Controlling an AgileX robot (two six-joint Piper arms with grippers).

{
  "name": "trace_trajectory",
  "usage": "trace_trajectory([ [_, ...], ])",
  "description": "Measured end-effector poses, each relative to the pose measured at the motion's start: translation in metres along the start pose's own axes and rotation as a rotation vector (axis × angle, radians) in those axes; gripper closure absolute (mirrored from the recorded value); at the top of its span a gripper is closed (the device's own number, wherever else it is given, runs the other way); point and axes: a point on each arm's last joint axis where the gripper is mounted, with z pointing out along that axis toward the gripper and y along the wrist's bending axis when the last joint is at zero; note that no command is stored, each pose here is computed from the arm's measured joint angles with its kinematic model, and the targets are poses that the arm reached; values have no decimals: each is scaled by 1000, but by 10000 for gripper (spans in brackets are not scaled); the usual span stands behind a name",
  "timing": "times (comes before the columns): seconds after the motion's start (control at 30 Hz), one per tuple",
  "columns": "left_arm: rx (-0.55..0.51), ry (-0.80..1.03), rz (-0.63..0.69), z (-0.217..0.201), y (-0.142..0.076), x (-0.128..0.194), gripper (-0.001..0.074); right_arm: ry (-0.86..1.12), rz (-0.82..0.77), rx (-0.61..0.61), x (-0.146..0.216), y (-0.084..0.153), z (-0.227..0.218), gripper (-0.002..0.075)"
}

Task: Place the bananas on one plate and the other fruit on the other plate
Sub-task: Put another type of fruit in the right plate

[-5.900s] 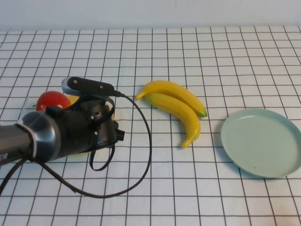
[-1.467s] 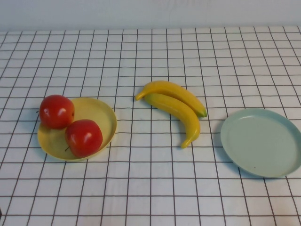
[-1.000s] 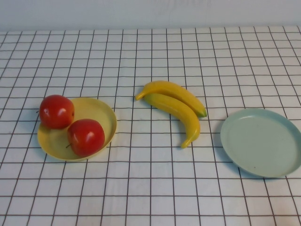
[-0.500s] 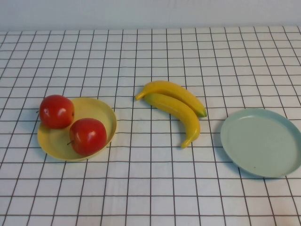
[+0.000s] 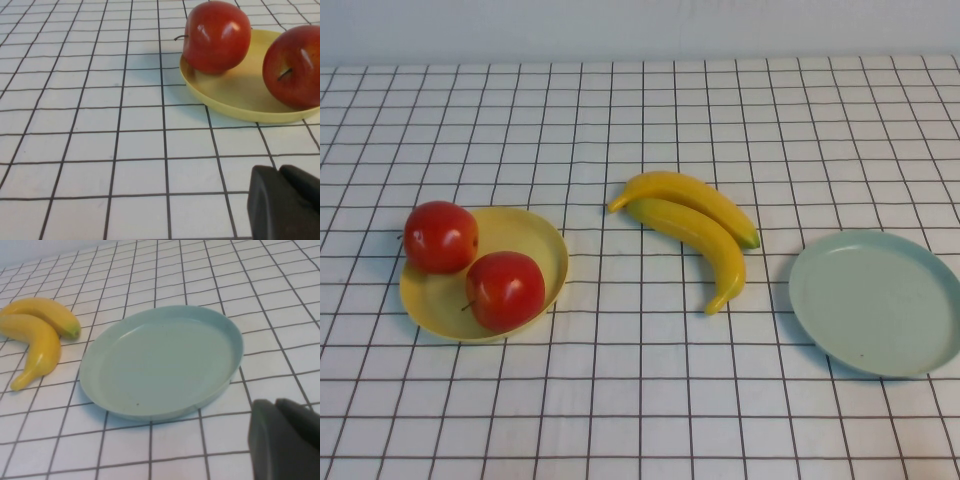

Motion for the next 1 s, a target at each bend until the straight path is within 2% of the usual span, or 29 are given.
trace_trajectory([
  [0.17,0,0,0,0,0,0,738,-7,211,-88,-6,9,-3,743],
  [0.27,0,0,0,0,0,0,738,-48,255,-143,-37,21,-19,743],
  [0.4,0,0,0,0,0,0,738,-89,204,-166,-79,35,-49,743],
  [0.5,0,0,0,0,0,0,738,-90,95,-124,-107,40,-59,743],
  [0.7,0,0,0,0,0,0,738,51,-20,-51,-139,42,-32,743],
  [0.87,0,0,0,0,0,0,738,177,105,-108,-148,50,0,743],
  [1.0,0,0,0,0,0,0,738,257,34,-149,-152,55,26,743],
])
